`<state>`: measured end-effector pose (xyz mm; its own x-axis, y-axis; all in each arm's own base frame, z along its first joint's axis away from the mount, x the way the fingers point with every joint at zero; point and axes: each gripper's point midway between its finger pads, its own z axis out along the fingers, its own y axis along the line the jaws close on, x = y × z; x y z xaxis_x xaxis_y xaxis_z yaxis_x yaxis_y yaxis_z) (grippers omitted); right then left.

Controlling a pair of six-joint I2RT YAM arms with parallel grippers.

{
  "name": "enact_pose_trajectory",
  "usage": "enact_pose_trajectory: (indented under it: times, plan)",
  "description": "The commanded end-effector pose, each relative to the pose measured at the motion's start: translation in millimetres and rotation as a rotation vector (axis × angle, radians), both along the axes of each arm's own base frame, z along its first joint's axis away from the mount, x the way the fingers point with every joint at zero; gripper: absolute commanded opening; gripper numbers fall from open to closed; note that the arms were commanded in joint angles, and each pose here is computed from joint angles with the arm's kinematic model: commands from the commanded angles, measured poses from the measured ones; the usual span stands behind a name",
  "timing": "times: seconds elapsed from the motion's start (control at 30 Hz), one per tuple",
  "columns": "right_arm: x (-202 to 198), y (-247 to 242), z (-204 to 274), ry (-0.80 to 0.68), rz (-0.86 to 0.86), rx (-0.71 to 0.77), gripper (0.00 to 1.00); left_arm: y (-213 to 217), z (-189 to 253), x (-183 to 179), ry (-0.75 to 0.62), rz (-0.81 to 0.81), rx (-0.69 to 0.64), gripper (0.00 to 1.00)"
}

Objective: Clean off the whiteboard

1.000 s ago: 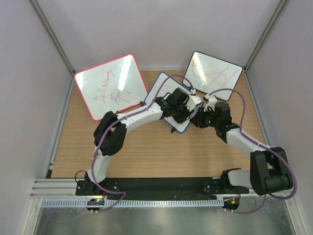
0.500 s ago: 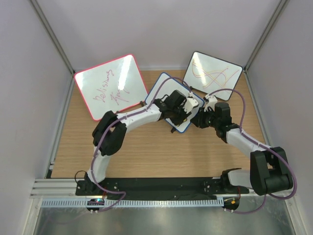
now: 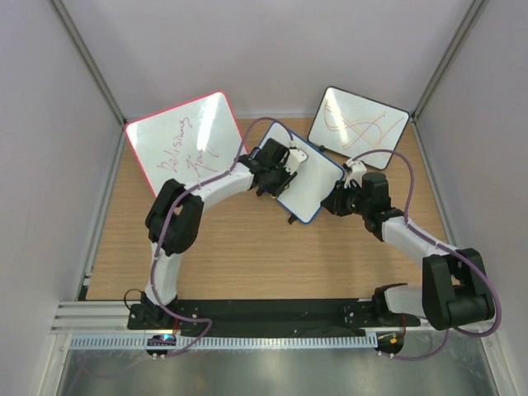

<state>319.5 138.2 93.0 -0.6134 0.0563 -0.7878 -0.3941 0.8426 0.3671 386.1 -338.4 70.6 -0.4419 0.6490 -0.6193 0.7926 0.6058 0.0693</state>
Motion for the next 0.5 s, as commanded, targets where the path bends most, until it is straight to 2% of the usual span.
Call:
enact_pose_trajectory:
  times: [0.0, 0.33, 0.47]
  plan:
    - [-8.8, 14.6, 13.8, -0.047, 0.091, 0.012, 0.01, -15.1, 14.5, 15.4, -0.072, 0.002, -0.036, 0.0]
    - [-8.5, 15.5, 11.2, -0.039, 0.097, 0.013, 0.01, -73.6, 21.7, -47.7, 0.007, -0.154, -0.097, 0.0]
    - [-8.8, 16.0, 11.2, -0.039, 0.098, 0.013, 0.01, -73.2, 21.4, -38.9, 0.02, -0.138, -0.096, 0.0]
